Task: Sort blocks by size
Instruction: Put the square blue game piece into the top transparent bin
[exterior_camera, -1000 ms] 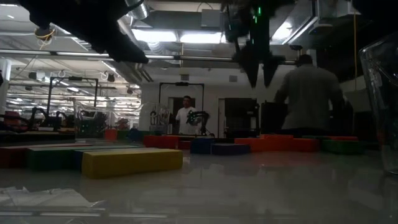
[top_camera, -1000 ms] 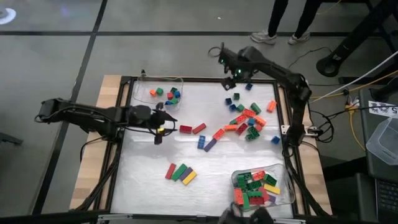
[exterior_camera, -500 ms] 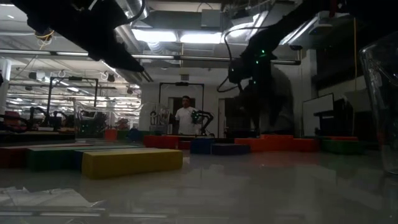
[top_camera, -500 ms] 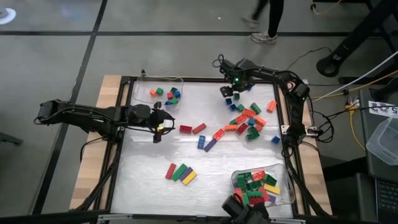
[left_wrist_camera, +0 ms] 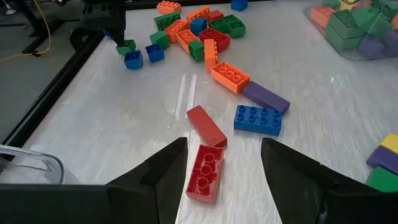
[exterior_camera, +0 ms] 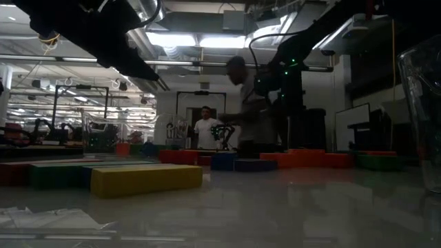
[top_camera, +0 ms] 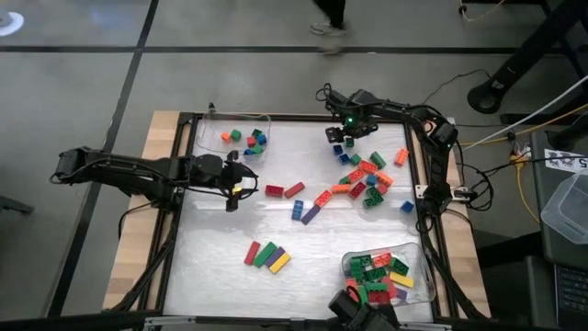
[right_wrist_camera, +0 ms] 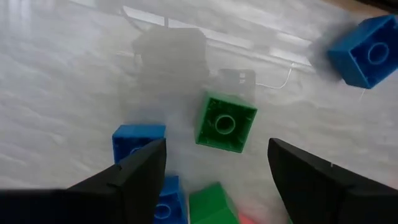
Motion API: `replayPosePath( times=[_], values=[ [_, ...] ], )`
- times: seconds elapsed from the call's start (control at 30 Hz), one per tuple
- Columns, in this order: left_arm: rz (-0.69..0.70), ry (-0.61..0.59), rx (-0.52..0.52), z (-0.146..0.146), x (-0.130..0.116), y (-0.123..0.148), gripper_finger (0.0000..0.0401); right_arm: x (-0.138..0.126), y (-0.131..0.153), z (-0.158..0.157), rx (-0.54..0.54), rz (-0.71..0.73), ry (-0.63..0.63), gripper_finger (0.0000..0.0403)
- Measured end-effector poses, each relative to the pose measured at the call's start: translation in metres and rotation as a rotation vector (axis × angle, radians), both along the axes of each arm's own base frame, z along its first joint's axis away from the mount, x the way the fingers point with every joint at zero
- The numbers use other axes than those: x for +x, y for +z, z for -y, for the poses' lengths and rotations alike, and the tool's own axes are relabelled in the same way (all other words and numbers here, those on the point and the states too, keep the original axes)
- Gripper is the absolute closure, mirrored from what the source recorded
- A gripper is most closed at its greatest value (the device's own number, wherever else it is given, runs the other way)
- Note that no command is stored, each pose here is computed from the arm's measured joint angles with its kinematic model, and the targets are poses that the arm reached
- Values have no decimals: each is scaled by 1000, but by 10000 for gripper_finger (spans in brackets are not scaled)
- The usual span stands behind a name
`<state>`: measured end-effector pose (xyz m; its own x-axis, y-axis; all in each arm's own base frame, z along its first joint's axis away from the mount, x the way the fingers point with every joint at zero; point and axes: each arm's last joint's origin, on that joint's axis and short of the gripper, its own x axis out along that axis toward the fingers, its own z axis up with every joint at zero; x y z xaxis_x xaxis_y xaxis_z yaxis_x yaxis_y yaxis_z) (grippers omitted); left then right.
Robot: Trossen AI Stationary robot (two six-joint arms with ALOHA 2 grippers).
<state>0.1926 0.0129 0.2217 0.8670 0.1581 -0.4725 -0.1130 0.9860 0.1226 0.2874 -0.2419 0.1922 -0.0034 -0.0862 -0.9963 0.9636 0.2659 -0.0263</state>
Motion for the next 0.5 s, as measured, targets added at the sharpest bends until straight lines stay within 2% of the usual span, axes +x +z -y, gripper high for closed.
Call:
replayPosePath(
  times=[0.2,0.33,0.5],
  values=[
    [0,0,-2,0,0,0,207,3,0,-8,68,20,1,126],
    [0,-1,-1,0,0,0,207,14,0,-21,58,21,-29,126],
    [0,-2,0,0,0,0,207,30,0,-38,8,32,30,126]
  ],
)
